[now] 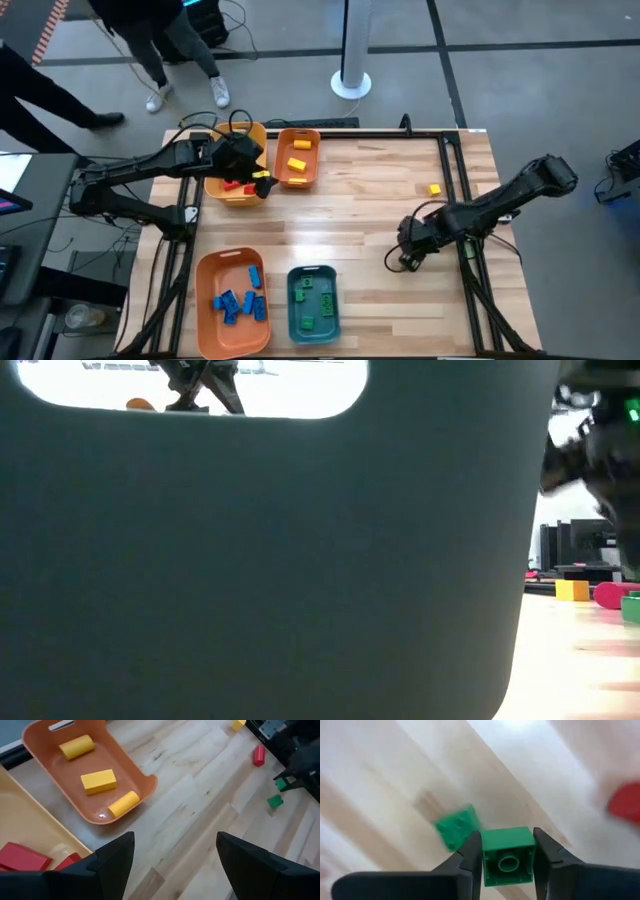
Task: Sort blocks
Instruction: Put the green game piece into the blue bin
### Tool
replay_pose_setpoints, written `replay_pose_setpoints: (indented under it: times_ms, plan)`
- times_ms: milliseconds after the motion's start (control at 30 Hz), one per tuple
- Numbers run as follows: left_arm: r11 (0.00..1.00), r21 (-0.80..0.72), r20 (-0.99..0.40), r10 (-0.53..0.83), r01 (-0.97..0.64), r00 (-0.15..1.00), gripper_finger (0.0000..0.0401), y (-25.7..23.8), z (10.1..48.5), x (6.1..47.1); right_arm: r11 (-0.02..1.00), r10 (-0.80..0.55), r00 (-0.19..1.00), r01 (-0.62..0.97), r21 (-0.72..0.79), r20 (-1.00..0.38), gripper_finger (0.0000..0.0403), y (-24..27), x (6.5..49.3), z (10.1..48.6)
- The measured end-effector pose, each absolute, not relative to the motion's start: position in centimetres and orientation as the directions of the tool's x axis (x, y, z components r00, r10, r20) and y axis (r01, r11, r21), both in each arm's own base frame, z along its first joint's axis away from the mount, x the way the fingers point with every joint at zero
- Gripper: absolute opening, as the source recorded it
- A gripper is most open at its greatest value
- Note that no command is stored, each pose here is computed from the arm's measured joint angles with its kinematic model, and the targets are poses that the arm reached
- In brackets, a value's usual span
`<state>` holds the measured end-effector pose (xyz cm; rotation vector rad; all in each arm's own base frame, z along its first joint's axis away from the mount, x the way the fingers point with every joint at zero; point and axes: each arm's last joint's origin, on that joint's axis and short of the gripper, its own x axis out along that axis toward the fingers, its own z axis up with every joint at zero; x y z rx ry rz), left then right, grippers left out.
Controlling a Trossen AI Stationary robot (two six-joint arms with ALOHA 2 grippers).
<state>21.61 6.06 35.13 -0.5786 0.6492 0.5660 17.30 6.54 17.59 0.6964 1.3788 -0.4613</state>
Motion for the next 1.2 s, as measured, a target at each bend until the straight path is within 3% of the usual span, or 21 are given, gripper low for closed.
replay_pose_setpoints:
  times_ms: [167, 333, 533, 733, 900, 1033, 1200]
  plan:
    - [0.682, -0.321, -0.685, 0.312, -0.658, 0.658, 0.0275, 6.2, 35.2, 21.6, 0.787, 0.098, 0.357, 0.544, 0.292, -0.929, 0.0117, 6.4, 18.8, 21.5]
    - [0.653, -0.326, -0.681, 0.34, -0.684, 0.649, 0.0275, 7.1, 35.2, 21.4, 0.895, 0.154, 0.57, 0.265, 0.358, -0.807, 0.0114, 7.3, 22.6, 24.8]
    - [0.634, -0.322, -0.664, 0.378, -0.703, 0.645, 0.0275, 7.7, 35.3, 21.3, 0.964, 0.197, 0.561, 0.038, 0.263, -0.804, 0.0113, 9.0, 28.3, 26.0]
    - [0.618, -0.339, -0.629, 0.413, -0.71, 0.659, 0.0275, 7.9, 35.7, 21.5, 0.961, 0.272, 0.659, -0.149, 0.233, -0.701, 0.0113, 11.5, 33.6, 28.1]
    - [0.59, -0.332, -0.62, 0.452, -0.736, 0.642, 0.0275, 7.8, 35.7, 21.5, 0.947, 0.316, 0.705, -0.201, 0.25, -0.635, 0.0113, 12.4, 37.2, 29.4]
    - [0.577, -0.329, -0.616, 0.469, -0.748, 0.633, 0.0275, 7.9, 35.7, 21.5, 0.938, 0.345, 0.697, -0.269, 0.217, -0.629, 0.0113, 13.8, 39.6, 28.4]
    - [0.561, -0.331, -0.636, 0.462, -0.759, 0.618, 0.0275, 7.7, 35.5, 21.4, 0.907, 0.416, 0.606, -0.325, 0.266, -0.678, 0.0115, 15.9, 41.4, 24.6]
